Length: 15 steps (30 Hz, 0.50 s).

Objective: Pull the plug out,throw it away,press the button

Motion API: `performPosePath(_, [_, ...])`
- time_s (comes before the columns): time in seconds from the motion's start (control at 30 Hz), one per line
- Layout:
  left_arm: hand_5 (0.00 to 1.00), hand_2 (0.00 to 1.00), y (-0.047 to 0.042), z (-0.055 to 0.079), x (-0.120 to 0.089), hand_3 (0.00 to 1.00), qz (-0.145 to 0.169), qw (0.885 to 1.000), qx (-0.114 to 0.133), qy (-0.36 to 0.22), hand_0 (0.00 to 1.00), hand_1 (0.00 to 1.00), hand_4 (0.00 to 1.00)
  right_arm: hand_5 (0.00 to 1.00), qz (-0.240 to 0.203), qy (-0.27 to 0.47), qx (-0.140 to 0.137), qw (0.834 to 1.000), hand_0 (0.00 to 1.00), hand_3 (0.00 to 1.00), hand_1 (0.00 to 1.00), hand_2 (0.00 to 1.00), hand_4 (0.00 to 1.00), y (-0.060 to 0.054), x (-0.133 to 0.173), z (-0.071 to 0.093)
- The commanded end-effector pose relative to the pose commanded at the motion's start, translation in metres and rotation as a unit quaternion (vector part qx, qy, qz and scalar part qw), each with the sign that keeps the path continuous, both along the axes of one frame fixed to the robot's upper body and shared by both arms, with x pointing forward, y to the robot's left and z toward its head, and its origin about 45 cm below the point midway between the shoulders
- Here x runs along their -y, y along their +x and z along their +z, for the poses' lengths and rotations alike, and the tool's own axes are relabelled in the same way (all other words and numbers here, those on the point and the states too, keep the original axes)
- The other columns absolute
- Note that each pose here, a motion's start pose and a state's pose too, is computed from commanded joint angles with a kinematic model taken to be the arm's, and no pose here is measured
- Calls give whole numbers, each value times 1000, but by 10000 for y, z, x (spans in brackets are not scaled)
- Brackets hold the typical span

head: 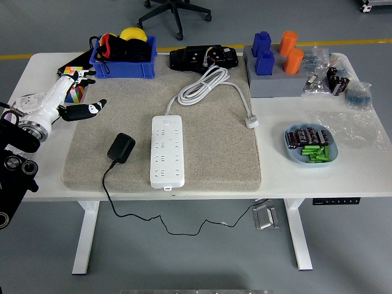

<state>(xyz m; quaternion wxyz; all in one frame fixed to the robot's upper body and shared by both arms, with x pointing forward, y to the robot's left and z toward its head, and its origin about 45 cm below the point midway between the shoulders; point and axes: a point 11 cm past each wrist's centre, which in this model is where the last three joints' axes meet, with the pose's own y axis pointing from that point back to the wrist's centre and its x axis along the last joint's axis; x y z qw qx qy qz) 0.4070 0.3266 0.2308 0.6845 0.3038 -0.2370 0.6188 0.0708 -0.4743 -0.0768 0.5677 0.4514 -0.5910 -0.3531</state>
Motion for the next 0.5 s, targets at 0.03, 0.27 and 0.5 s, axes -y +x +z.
performPosePath(0.03, [187,806,-1,-2,1,865,0,1000,0,0,879,849,730,658,0,0,0,1000,767,713,729,724,883,-1,0,0])
performPosePath(0.27, [182,806,-8,-21,15,865,-2,1000,-2,0,879,849,726,658,-2,0,-1,1000,767,713,729,724,883,-19,0,-4])
performPosePath(0.5, [175,806,-6,-19,18,865,-2,1000,-2,0,879,849,725,658,-3,-1,0,1000,767,713,729,724,883,-23,-6,-7])
